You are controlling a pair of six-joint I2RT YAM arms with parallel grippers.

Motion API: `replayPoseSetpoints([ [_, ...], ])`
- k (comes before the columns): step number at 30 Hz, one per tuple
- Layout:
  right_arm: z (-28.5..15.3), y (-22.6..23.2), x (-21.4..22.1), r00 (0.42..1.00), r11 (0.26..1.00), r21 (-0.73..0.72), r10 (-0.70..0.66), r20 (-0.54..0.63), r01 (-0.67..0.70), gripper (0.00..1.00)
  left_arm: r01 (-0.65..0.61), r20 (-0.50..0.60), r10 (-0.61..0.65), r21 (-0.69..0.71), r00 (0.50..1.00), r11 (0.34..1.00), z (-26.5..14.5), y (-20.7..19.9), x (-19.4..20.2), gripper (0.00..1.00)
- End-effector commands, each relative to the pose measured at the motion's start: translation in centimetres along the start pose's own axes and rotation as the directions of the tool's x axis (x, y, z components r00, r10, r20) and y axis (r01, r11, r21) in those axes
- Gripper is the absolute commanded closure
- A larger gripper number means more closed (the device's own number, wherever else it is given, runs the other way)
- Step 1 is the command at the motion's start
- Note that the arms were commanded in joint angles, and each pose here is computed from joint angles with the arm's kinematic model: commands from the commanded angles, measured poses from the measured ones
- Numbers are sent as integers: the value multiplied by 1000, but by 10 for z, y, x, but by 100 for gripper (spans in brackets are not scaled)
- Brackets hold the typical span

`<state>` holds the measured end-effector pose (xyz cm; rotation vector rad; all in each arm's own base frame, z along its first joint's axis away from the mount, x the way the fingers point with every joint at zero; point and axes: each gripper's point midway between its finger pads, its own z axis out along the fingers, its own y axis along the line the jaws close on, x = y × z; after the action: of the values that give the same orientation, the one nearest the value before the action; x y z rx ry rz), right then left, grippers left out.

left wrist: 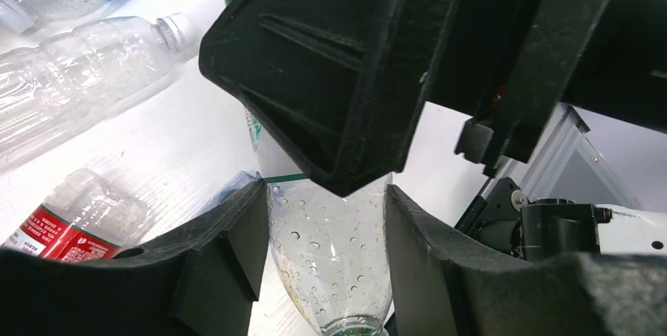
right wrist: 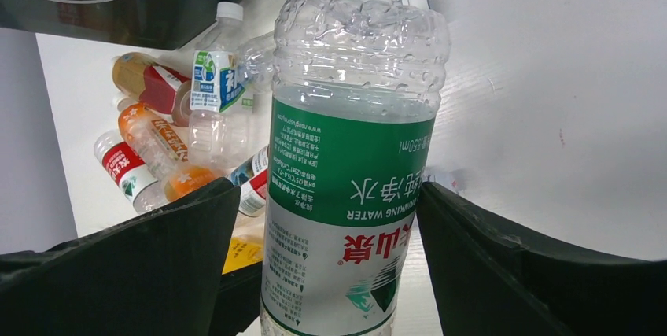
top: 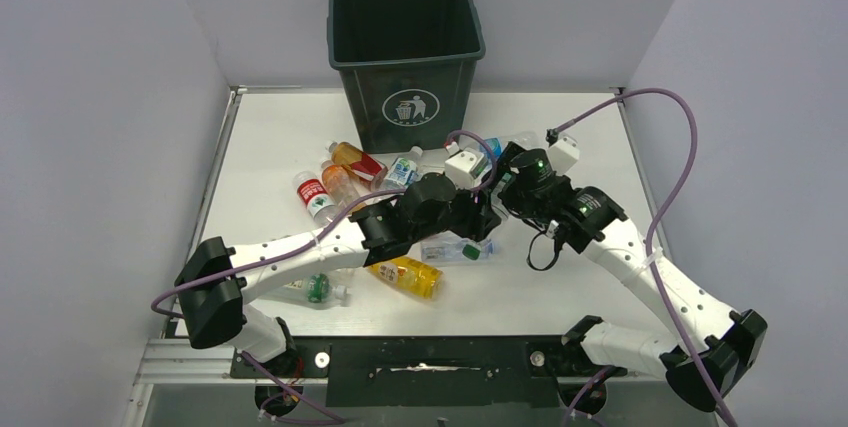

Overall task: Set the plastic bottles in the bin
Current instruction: Place the plastic bottle in the trash bin.

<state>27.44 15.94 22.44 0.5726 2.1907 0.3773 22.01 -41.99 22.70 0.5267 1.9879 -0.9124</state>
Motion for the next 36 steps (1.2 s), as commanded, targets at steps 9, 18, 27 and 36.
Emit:
replayPoseSetpoints([
  [9, -29, -1, -38, 992, 998, -30, 59, 114, -56, 2, 22, 94, -25, 32, 995, 999, -12, -9, -29, 63],
  [18, -73, -39, -77, 969, 995, 17, 91, 232, -98, 2, 27, 94, -28, 13, 995, 1000, -12, 2, -31, 64],
  [27, -73, -77, -41, 979, 992, 49, 106, 175, -116, 2, 24, 88, -22, -15, 996, 1000, -14, 15, -40, 64],
  [36, -63, -89, -14, 989, 994, 45, 98, 113, -104, 2, 8, 126, -4, -28, 992, 1000, -25, 17, -81, 64],
])
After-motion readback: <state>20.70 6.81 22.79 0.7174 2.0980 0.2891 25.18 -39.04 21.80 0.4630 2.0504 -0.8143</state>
